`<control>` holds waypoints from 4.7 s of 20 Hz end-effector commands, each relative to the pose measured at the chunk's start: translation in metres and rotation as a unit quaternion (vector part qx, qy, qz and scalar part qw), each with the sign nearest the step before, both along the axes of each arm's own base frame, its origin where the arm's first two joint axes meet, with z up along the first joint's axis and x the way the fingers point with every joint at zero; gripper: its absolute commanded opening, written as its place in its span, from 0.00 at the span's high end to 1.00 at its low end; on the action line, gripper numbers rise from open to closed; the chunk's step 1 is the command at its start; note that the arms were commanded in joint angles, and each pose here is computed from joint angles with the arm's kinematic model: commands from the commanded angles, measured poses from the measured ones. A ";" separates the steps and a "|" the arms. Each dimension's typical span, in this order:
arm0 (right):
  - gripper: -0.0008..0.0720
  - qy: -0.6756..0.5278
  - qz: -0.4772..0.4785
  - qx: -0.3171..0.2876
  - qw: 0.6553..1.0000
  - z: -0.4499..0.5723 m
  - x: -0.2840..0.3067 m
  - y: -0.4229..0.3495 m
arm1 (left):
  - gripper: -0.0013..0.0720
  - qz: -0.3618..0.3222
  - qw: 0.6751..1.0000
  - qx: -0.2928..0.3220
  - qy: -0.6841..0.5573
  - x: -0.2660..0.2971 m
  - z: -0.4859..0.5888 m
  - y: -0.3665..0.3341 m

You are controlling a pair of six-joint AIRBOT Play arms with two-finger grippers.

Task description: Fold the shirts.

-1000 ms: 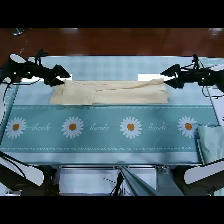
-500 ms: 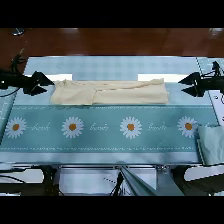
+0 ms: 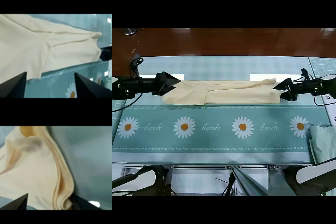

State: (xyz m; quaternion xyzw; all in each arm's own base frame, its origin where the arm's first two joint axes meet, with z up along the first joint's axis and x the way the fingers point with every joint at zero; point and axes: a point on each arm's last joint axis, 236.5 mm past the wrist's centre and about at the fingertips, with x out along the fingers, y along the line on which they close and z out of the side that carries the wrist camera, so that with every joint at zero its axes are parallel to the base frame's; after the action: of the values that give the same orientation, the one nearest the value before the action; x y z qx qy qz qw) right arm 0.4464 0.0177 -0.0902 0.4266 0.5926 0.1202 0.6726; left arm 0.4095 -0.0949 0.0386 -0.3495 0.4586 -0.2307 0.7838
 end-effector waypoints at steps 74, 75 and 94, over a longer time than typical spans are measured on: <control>0.13 -0.220 0.217 0.089 0.947 0.117 0.007 0.468 | 0.96 0.028 0.982 0.128 -0.137 -0.139 0.092 0.003; 0.13 -0.224 0.209 0.090 0.948 0.122 0.013 0.464 | 0.96 0.026 0.983 0.127 -0.132 -0.138 0.090 0.003; 0.14 -0.119 -0.160 -0.102 0.975 0.067 -0.164 0.118 | 0.96 0.014 0.995 0.102 -0.016 -0.164 -0.001 -0.004</control>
State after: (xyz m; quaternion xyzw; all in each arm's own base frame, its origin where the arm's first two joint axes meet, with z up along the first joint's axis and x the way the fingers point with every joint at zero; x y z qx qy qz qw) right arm 0.3036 0.1358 0.0263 0.2213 0.4974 0.0554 0.8370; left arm 0.2484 -0.0982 0.0454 -0.2665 0.4557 -0.1803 0.8299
